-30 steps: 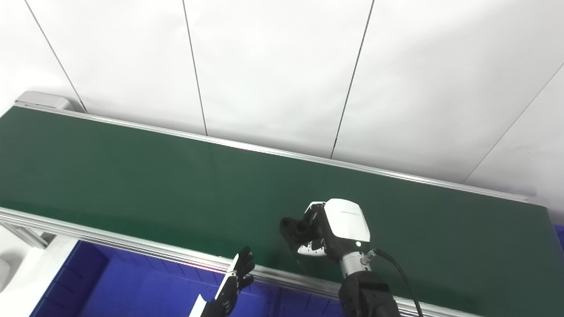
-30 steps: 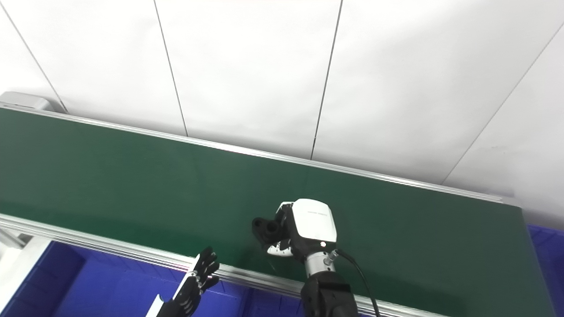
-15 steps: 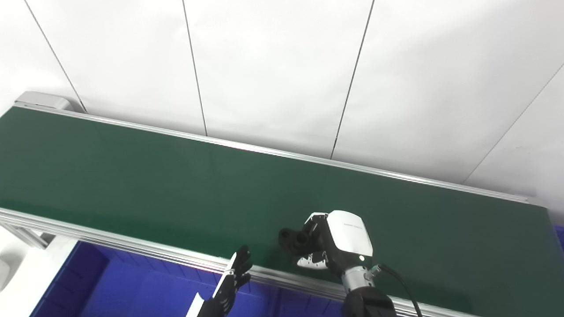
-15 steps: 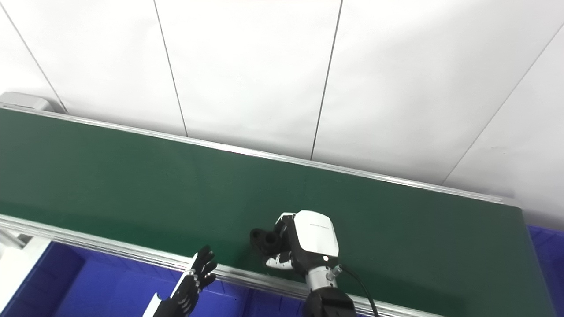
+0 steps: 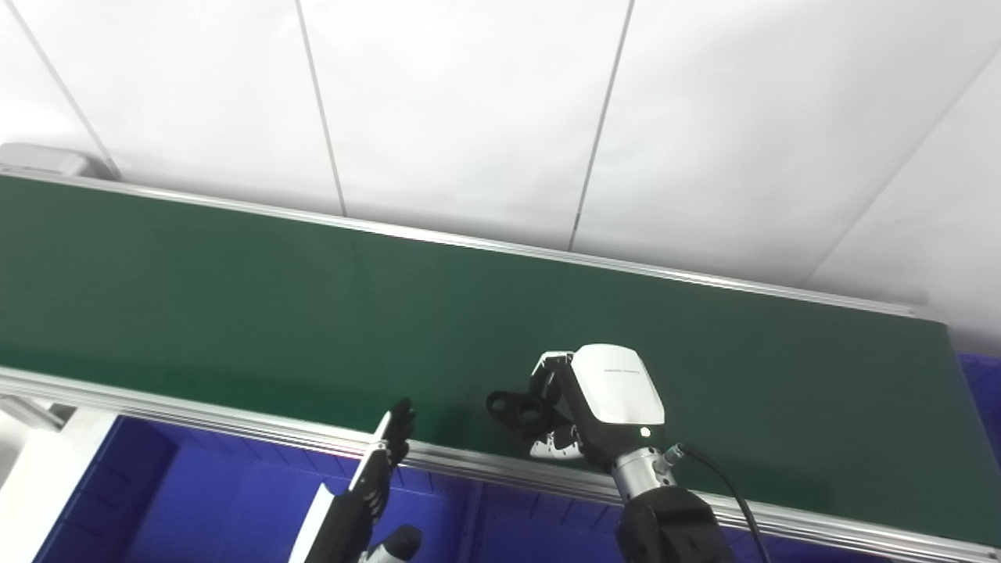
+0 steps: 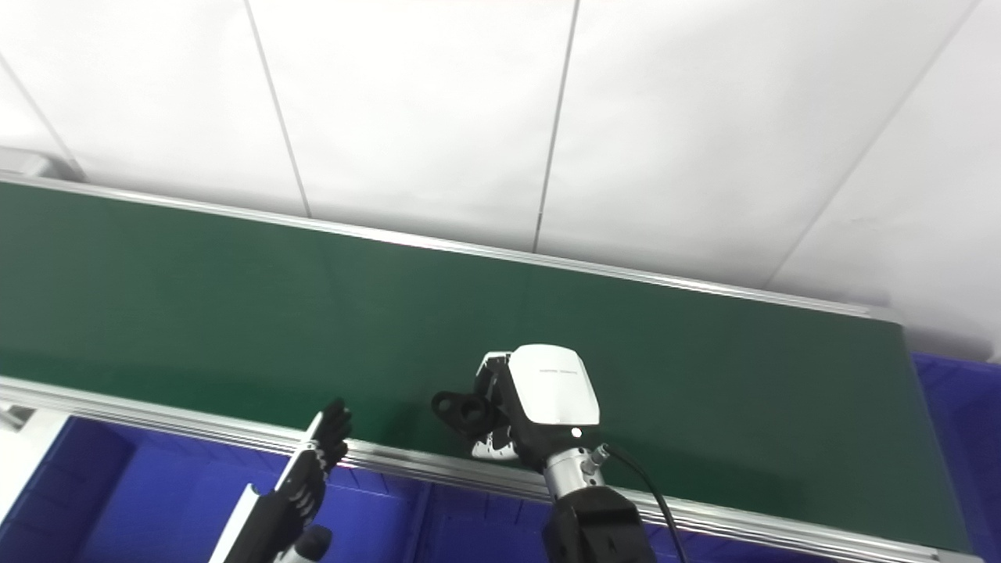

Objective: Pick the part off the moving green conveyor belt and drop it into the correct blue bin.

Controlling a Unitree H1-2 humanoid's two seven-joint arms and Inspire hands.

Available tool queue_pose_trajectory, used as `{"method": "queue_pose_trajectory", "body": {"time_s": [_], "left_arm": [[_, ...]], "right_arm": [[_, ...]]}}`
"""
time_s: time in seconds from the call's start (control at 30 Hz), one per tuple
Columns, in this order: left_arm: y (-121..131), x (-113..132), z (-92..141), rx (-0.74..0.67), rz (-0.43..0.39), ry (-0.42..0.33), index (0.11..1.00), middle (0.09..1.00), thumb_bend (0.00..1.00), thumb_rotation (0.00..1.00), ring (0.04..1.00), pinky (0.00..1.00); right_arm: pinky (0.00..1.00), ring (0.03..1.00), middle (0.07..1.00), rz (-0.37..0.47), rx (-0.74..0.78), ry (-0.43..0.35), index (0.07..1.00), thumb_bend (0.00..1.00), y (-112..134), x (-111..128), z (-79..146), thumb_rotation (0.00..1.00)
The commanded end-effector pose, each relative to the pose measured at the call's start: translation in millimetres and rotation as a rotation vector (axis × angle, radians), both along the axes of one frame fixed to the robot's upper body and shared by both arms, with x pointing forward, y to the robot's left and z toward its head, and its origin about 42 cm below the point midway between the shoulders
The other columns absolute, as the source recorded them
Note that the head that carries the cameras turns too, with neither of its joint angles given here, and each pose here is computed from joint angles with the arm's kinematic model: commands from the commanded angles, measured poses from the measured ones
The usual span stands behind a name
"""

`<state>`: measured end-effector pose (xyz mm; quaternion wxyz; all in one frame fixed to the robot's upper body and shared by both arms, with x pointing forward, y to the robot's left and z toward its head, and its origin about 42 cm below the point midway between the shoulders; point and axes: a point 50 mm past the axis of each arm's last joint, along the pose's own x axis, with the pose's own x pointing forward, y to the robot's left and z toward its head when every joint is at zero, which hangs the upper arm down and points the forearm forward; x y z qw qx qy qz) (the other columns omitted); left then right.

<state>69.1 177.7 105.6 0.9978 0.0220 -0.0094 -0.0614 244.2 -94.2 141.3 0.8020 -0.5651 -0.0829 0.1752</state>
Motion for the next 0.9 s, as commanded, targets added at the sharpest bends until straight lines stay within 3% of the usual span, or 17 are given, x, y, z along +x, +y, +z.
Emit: {"method": "queue_pose_trajectory", "body": {"time_s": [0.0, 0.07, 0.27, 0.53, 0.67, 0.87], "left_arm": [[4, -1, 10, 0.002, -0.011, -0.027, 1.000, 1.000, 0.71, 0.90, 1.000, 1.00], [6, 1, 13, 0.003, -0.012, -0.029, 1.000, 1.000, 0.71, 0.91, 1.000, 1.00], [12, 4, 20, 0.020, -0.002, -0.032, 1.000, 1.000, 0.77, 0.94, 0.997, 1.00], [20, 6, 25, 0.008, -0.011, -0.035, 1.000, 1.000, 0.74, 0.93, 0.990, 1.00], [22, 8, 28, 0.014, -0.012, -0.035, 1.000, 1.000, 0.73, 0.94, 0.982, 0.99], [23, 10, 31, 0.003, -0.009, -0.034, 1.000, 1.000, 0.73, 0.93, 0.976, 0.98]], "right_arm": [[0.20, 0.274, 0.474, -0.015, 0.038, -0.050, 0.487, 0.52, 3, -4, 20, 0.00], [0.20, 0.283, 0.445, -0.023, 0.059, -0.050, 0.511, 0.52, 2, -13, 28, 0.00], [0.14, 0.201, 0.470, -0.039, 0.101, -0.018, 0.486, 0.52, -3, -44, 39, 0.00], [0.13, 0.198, 0.470, -0.058, 0.101, 0.124, 0.487, 0.52, -7, -95, 34, 0.00], [0.16, 0.230, 0.472, -0.050, 0.088, 0.189, 0.487, 0.52, -5, -110, 36, 0.00], [0.13, 0.197, 0.470, -0.051, 0.044, 0.213, 0.487, 0.53, -4, -112, 22, 0.00]]}}
